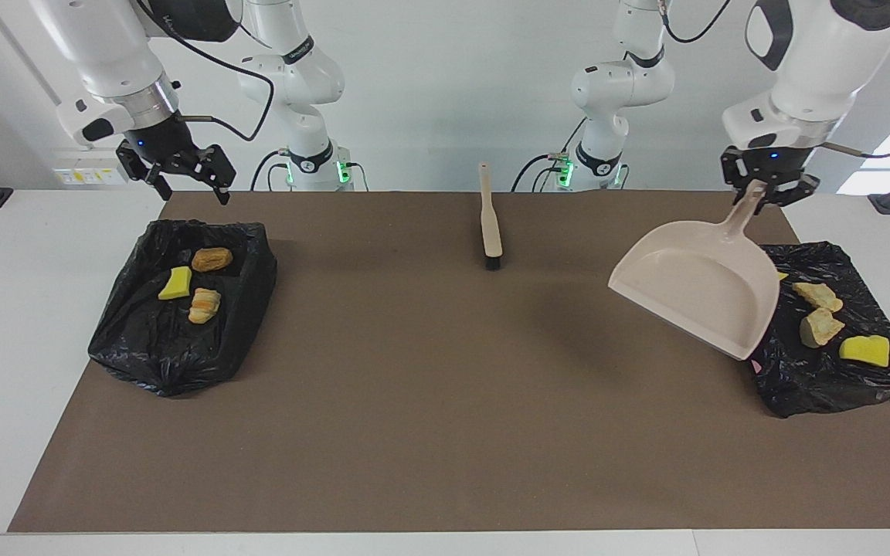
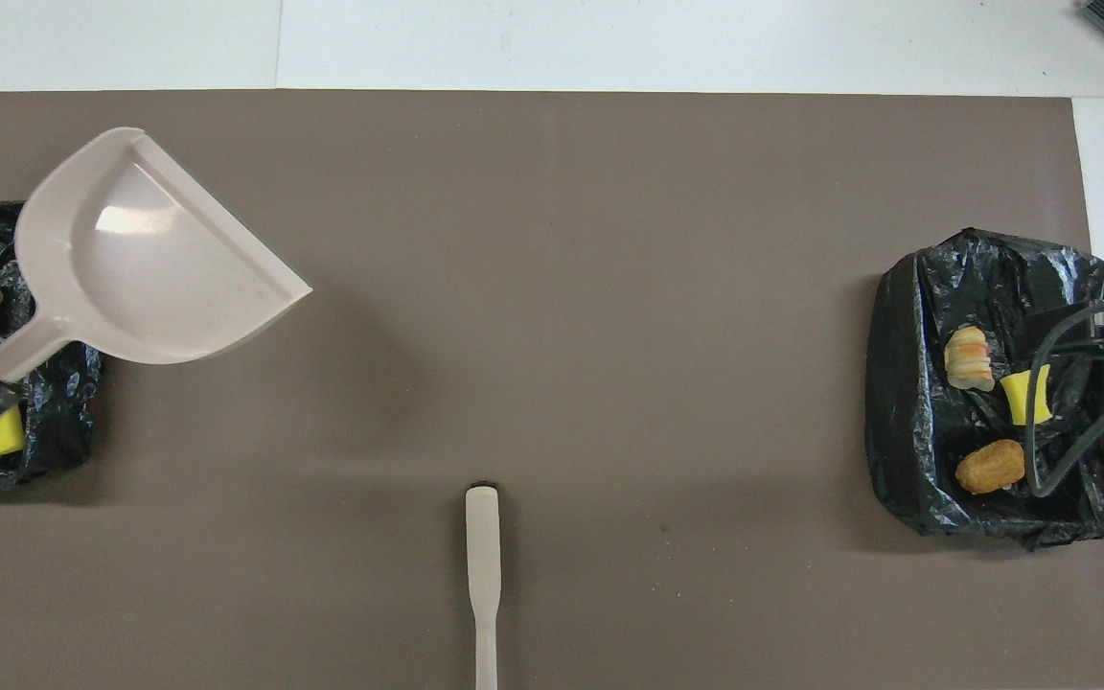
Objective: Sweep and dump trash in bin
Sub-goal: 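Return the empty dustpan to the table center with the left gripper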
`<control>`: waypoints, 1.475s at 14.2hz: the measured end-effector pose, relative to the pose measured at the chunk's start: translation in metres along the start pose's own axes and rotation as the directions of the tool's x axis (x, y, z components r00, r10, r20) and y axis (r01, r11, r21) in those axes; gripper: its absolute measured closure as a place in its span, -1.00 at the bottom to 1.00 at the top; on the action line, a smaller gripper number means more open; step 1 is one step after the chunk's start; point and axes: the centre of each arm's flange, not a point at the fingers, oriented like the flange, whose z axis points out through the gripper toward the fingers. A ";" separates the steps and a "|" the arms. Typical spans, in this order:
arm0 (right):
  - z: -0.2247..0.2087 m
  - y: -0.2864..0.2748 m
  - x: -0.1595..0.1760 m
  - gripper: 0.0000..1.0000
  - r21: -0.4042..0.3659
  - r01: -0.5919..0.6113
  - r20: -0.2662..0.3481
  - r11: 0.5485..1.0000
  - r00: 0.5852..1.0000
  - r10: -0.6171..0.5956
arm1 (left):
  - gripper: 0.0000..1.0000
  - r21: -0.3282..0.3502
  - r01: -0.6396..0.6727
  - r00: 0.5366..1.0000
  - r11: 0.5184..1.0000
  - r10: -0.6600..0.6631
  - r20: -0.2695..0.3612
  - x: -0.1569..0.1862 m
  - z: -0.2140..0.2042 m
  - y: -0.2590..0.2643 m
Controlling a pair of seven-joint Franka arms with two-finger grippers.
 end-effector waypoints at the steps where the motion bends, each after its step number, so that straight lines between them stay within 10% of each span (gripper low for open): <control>1: 0.000 -0.001 0.000 -1.00 0.000 0.002 0.000 1.000 1.000 -0.002 | 0.37 -0.030 0.061 0.998 0.998 -0.062 -0.011 0.018 0.008 0.030; 12: -0.001 -0.002 0.000 -1.00 0.002 0.002 -0.002 1.000 1.000 -0.002 | 0.37 -0.235 0.453 0.855 0.860 -0.494 -0.157 0.192 0.111 0.187; 21: -0.001 -0.002 0.000 -1.00 0.002 0.002 -0.002 1.000 1.000 -0.002 | 0.37 -0.296 0.530 0.803 0.794 -0.583 -0.125 0.229 0.146 0.207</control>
